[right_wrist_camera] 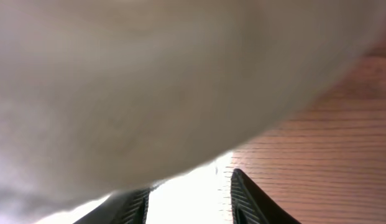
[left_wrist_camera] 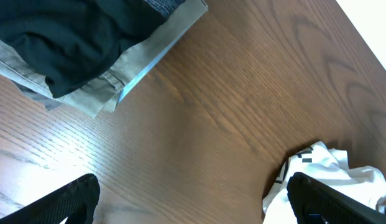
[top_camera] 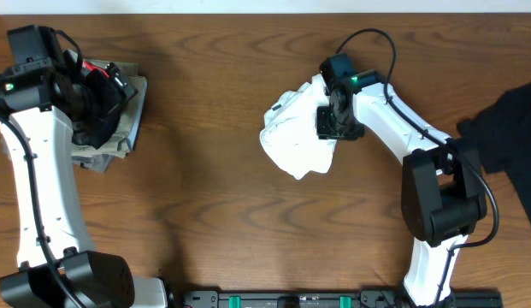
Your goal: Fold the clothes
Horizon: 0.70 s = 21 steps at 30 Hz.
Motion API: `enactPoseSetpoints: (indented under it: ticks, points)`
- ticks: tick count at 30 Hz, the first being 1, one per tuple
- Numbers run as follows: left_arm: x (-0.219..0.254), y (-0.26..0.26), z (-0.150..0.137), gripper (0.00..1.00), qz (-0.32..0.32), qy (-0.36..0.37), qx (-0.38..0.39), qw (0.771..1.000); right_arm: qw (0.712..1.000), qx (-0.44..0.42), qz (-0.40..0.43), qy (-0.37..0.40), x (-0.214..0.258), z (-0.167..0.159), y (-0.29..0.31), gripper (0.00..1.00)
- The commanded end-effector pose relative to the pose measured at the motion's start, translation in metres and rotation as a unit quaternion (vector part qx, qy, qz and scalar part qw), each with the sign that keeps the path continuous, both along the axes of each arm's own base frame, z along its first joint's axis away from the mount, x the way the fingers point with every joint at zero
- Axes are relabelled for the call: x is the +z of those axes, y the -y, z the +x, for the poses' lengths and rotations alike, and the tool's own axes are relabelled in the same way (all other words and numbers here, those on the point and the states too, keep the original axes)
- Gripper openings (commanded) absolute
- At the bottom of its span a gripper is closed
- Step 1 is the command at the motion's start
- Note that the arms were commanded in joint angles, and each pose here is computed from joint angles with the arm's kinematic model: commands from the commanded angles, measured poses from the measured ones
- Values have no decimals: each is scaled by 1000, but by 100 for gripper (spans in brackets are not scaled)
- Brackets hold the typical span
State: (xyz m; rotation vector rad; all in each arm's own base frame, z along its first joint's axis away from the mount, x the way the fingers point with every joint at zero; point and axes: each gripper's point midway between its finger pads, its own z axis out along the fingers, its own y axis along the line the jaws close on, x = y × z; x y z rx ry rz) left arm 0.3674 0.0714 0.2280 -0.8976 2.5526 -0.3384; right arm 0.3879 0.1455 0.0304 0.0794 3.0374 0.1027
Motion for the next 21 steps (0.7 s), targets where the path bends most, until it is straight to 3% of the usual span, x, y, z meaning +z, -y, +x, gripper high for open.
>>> enactPoseSetpoints:
  ticks: [1,14,18,21]
  points:
    - [-4,-2,-1,98,2,-7,0,1000,999,-20,-44,10,-2,5,20,37]
    - [-4,-2,-1,98,2,-7,0,1000,990,-52,-132,9,28,8,63,36]
    - [-4,-2,-1,98,4,-6,-4,1000,995,-44,-93,18,60,18,49,36]
    - [-4,-3,-1,98,8,-7,-3,1000,999,27,-2,32,85,27,9,38]
